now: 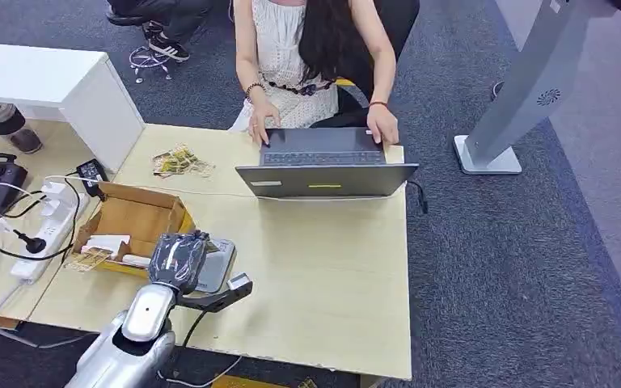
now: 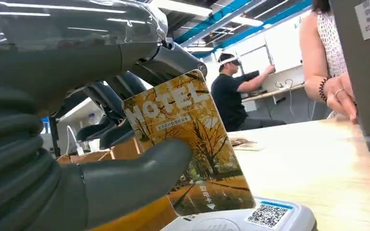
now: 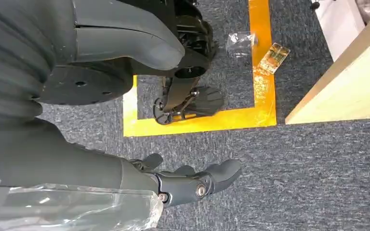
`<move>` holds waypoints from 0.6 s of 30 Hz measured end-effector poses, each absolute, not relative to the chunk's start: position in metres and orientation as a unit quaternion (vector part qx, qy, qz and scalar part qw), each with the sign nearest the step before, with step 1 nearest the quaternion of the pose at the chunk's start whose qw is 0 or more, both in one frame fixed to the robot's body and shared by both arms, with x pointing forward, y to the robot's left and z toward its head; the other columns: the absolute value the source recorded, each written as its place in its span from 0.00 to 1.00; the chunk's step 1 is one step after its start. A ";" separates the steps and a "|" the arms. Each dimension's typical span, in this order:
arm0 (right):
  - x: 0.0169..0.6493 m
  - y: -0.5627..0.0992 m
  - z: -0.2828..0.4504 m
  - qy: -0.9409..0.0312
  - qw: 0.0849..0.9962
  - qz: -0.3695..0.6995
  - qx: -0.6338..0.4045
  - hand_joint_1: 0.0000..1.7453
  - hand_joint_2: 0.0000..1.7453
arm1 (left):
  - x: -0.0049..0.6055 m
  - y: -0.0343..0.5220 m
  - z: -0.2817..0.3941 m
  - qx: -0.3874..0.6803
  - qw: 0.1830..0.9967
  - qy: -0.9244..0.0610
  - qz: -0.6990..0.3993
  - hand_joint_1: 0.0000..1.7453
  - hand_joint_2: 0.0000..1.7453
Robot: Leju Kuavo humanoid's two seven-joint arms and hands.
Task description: Pass the card to the sensor for recognition and then transmit it.
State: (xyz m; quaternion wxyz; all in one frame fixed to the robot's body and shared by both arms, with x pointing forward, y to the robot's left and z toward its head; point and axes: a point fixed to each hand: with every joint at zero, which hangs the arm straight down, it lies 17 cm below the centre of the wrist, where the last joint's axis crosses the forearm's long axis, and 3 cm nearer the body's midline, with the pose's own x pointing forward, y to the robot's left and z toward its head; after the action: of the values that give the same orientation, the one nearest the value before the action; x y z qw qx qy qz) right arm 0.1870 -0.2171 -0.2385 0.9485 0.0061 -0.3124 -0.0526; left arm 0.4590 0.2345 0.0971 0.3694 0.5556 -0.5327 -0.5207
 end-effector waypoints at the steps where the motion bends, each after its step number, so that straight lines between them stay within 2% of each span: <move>1: 0.187 -0.217 -0.239 -0.312 0.949 -0.052 0.006 0.00 1.00 | 0.458 0.233 0.102 0.558 0.365 -0.541 -0.513 1.00 1.00; 7: 0.188 -0.216 -0.238 -0.314 0.948 -0.046 0.006 0.00 1.00 | 0.447 0.228 0.169 0.585 0.288 -0.620 -0.437 1.00 1.00; 18: 0.199 -0.206 -0.235 -0.314 0.949 -0.006 0.015 0.00 1.00 | 0.493 0.253 0.287 0.640 0.182 -0.632 -0.397 1.00 1.00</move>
State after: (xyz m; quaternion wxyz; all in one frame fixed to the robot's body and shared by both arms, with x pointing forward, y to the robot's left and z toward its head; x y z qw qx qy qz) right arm 0.1988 -0.2062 -0.2353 0.9492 0.0146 -0.3141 -0.0063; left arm 0.4933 0.2534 0.2872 0.1818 0.6403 -0.6322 -0.3966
